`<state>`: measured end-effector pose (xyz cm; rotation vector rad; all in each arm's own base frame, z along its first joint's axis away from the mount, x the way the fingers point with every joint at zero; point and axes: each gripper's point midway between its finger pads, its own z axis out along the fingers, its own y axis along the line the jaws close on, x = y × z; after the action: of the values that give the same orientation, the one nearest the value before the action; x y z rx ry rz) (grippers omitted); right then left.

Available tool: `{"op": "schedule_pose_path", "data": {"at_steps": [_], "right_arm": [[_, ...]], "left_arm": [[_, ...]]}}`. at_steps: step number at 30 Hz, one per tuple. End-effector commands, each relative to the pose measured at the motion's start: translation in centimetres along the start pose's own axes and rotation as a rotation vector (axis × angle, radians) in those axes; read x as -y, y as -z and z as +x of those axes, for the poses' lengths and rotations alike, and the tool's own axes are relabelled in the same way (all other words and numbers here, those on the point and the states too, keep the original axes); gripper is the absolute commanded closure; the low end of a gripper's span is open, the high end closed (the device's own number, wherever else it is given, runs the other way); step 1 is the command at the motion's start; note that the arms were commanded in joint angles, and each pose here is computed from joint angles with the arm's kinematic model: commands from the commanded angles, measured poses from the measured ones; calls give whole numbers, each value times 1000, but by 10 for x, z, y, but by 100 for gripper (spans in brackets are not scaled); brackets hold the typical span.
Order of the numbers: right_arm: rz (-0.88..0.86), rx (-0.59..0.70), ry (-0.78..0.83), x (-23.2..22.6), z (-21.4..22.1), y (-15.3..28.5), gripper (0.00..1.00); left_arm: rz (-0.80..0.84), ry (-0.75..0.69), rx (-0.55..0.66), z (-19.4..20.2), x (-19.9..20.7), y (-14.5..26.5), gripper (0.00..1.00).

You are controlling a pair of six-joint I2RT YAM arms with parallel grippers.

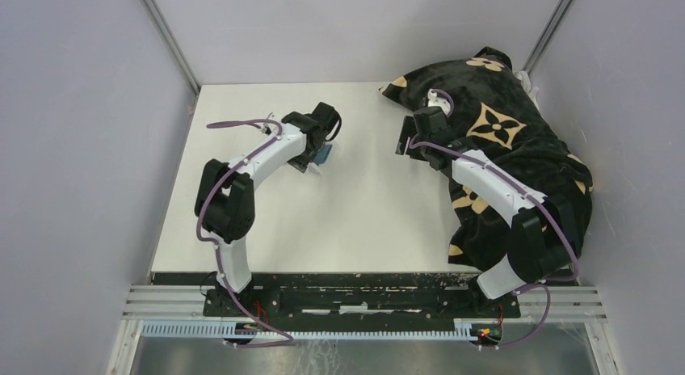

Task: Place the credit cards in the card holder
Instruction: Move the storage box to the center of the board, then pick up the card holder from the storage box, then adjust the storage box at the center of the board.

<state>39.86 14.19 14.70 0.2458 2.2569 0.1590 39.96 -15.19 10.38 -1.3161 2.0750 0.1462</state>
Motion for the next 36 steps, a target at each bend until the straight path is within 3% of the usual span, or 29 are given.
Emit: {"op": "schedule_pose_path", "data": {"at_steps": [1,15,22,36], "right_arm": [[-179,52,-110,-46,-16,22,25],[-350,36,-56,-161,6,25,25],[-403,-19,-100,-197,22,-2,26],[-475,-92,-173,-244,39,-47,29]], "left_arm": [[80,11,57,-29,4,28,28],[390,-5,391,-117,1,60,19],[342,-32,447,-150,-4,23,19],[420,23,464,-182,-4,-46,25]]}}
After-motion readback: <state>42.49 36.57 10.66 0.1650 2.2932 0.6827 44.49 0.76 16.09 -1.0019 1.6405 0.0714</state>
